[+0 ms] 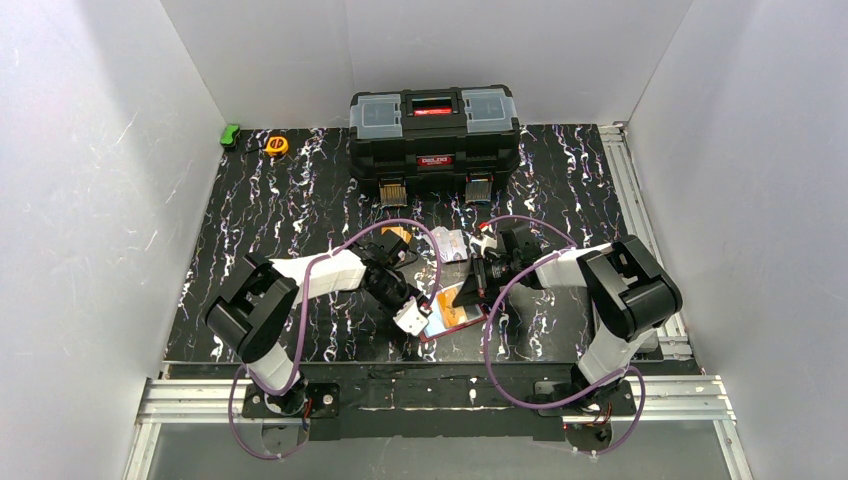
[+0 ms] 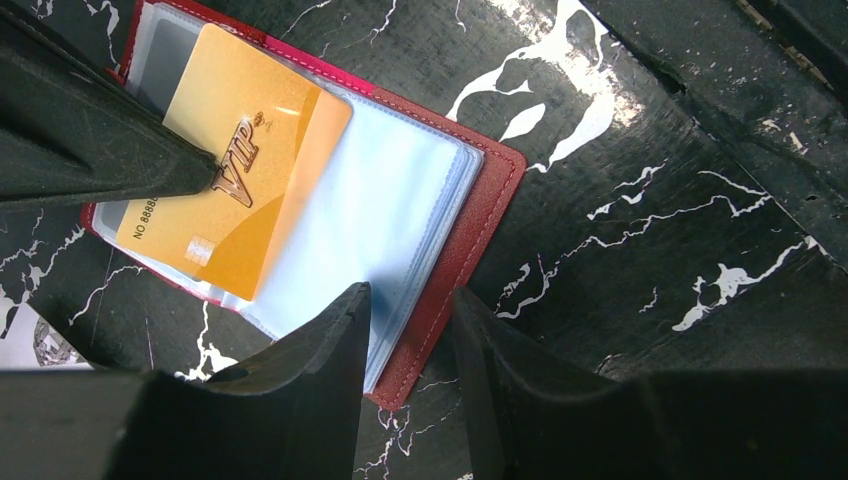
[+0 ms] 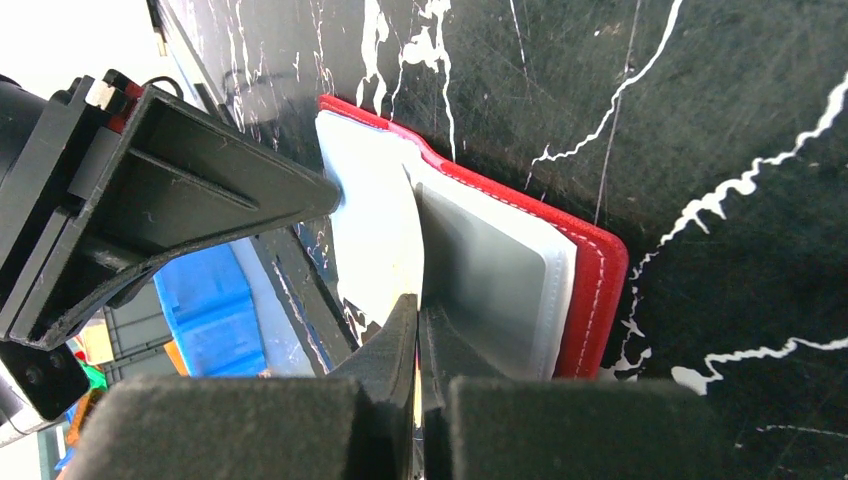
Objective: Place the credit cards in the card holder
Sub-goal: Insert the credit card into the card holder.
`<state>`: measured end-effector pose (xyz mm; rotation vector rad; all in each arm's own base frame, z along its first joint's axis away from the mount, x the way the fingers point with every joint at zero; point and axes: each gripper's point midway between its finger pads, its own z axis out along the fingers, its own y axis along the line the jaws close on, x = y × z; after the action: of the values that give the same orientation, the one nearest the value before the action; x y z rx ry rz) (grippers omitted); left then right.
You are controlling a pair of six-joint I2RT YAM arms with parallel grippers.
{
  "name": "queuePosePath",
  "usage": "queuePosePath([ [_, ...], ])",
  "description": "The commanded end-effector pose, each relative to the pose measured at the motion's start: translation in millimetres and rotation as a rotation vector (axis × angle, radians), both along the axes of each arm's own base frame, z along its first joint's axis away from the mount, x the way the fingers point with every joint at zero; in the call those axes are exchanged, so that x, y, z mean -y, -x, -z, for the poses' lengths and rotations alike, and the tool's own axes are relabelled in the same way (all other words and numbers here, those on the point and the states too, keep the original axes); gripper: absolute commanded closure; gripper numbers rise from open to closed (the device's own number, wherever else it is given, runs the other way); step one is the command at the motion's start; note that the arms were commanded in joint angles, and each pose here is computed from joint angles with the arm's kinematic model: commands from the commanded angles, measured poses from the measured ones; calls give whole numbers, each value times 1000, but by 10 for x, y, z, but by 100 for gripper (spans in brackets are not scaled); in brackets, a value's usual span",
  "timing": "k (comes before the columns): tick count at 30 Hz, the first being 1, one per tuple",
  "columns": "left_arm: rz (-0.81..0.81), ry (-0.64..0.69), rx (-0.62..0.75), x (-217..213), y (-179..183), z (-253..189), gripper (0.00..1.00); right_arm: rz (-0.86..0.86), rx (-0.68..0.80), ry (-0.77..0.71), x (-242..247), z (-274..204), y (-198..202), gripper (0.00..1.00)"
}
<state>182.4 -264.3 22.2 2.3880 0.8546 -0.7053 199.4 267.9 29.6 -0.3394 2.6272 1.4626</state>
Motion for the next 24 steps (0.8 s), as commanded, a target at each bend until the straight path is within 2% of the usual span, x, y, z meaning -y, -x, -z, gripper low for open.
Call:
queuePosePath([
  [1,-1,-87,18,-176,38,202,65,-4,-2,51,66,54,29,99],
  [14,-6,-81,23,-168,26,196,65,-63,7,39,-105,-12,-27,99],
  [20,-7,-73,26,-141,11,188,65,-95,13,88,-169,55,61,99],
  [24,-8,-71,25,-141,13,187,65,-109,13,144,-148,113,120,93],
])
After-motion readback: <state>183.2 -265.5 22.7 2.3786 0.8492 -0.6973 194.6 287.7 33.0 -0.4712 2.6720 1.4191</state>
